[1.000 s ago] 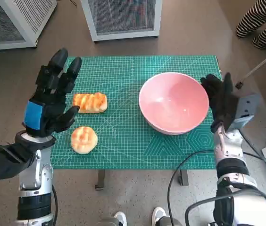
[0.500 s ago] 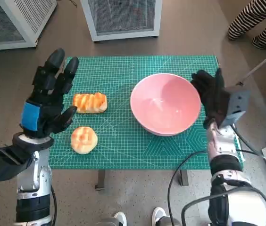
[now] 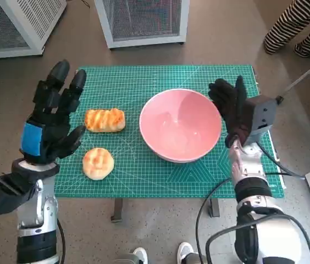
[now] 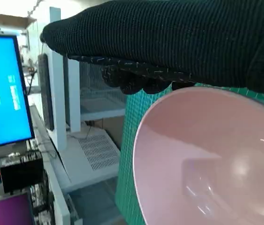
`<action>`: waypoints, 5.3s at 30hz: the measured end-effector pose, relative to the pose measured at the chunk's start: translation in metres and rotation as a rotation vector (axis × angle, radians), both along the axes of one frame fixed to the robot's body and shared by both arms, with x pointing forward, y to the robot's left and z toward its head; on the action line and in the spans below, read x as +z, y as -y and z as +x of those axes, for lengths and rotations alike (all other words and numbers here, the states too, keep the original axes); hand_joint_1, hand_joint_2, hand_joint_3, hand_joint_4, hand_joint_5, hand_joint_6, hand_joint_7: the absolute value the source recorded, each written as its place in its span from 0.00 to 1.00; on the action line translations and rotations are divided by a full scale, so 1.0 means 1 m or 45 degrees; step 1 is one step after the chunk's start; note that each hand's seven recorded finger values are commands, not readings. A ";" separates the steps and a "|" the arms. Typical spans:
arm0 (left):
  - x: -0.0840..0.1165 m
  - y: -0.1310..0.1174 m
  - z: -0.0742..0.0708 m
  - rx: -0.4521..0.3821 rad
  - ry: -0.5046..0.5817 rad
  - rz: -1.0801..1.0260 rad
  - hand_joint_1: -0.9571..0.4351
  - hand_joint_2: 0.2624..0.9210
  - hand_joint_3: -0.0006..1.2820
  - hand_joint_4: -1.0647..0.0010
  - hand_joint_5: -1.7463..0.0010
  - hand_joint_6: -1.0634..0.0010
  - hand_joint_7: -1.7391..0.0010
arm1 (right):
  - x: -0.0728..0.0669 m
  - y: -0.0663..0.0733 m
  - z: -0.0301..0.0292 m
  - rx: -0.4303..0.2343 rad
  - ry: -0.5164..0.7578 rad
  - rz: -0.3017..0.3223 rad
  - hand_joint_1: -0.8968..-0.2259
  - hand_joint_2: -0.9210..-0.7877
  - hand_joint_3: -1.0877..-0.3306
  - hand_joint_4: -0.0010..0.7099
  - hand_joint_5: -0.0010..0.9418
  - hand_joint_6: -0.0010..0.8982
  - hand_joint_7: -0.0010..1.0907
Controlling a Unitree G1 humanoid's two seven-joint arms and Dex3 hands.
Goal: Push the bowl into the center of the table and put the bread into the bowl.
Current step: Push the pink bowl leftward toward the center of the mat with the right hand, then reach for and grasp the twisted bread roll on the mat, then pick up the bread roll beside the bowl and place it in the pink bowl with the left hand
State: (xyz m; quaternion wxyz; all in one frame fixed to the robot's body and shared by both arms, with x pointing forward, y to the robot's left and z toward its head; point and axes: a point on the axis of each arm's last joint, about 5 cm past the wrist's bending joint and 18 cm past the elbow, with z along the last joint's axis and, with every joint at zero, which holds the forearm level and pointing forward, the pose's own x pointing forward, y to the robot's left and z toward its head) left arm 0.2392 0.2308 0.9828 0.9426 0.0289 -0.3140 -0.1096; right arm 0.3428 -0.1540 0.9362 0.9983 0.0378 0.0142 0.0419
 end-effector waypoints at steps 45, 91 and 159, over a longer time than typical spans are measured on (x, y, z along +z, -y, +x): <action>0.003 -0.005 0.003 0.130 -0.001 0.147 0.18 1.00 0.27 0.77 1.00 0.94 0.84 | 0.058 0.013 0.0059 0.207 0.778 0.022 0.45 0.00 0.46 0.31 0.02 0.03 0.49; 0.053 0.032 0.089 0.425 -0.710 1.523 0.55 0.70 0.00 0.96 1.00 0.86 0.96 | 0.077 0.032 -0.0267 0.449 1.319 0.040 0.41 0.00 0.59 0.34 0.01 0.06 0.53; -0.020 0.032 0.112 0.625 -0.741 1.810 0.69 1.00 0.06 0.42 0.30 0.36 0.35 | 0.075 0.035 -0.0352 0.459 1.341 0.089 0.44 0.00 0.62 0.36 0.01 0.10 0.48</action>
